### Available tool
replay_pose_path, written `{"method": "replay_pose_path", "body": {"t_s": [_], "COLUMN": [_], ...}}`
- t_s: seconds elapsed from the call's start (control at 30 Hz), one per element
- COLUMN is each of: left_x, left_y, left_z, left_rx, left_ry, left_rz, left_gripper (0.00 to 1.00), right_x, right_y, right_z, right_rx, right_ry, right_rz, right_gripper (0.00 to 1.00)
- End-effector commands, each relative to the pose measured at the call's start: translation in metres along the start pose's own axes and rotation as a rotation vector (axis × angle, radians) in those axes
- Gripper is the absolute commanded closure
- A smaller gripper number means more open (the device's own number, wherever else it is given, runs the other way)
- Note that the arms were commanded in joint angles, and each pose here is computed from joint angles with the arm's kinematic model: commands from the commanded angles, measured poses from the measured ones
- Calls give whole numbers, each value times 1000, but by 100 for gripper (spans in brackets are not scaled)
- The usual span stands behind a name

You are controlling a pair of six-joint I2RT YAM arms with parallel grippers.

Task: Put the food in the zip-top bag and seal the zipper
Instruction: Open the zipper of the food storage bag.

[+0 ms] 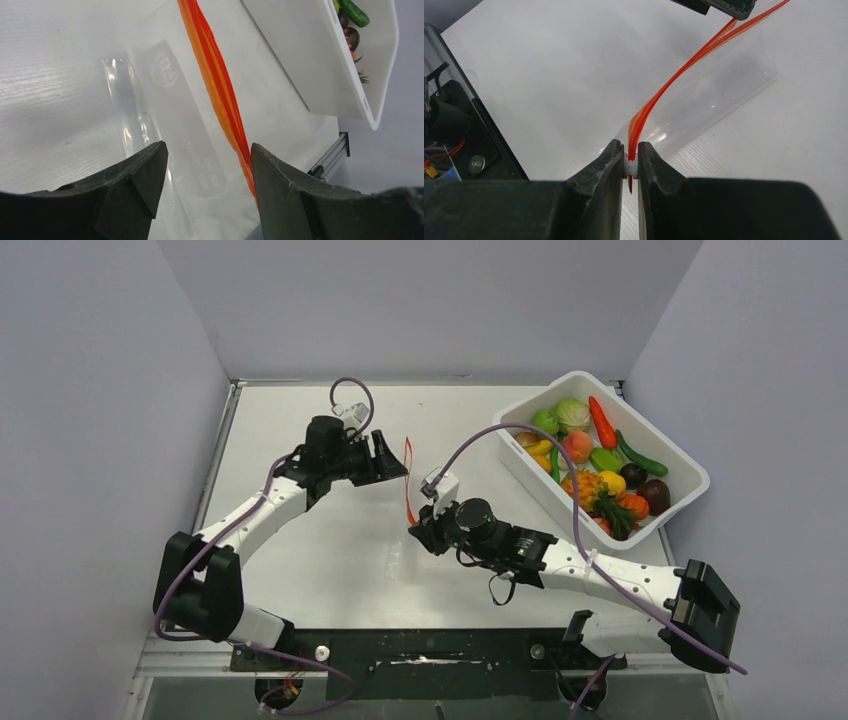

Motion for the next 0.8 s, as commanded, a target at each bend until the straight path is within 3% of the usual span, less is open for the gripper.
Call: {"method": "replay_pose_path", "body": {"t_s": [0.0, 0.17, 0.33, 0.53, 0.77], "left_x": [-4, -14, -25, -25, -28], "left_y": [-7, -18, -3, 15, 24], "left_z": [-25, -26, -31, -37, -27], "left_rx": [-79, -76, -80, -142, -161], "left_ry": [-94, -67, -67, -74, -35], "left_rz": [2, 99, 4, -163, -209], "left_gripper": [39, 38, 41, 54, 74], "right_x": [-2, -5, -6, -7, -9], "right_y": [2, 4, 7, 8, 7], "right_z": [-20, -19, -19, -20, -21], "right_rx": [4, 20, 25, 31, 36], "right_ry": [-63, -47, -39, -27, -19], "right_rz": [23, 31, 29, 51, 73], "right_gripper": [100, 100, 100, 100, 100]}}
Point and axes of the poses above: each gripper's point midway between its finger pads, its own x axis back along the fingers, its own y axis along the line the jaws close on, z = x × y, the point moved 3 cm from there along x, back along the fingers, and after that the axes turned 6 degrees about x, right-handed, at the moved point
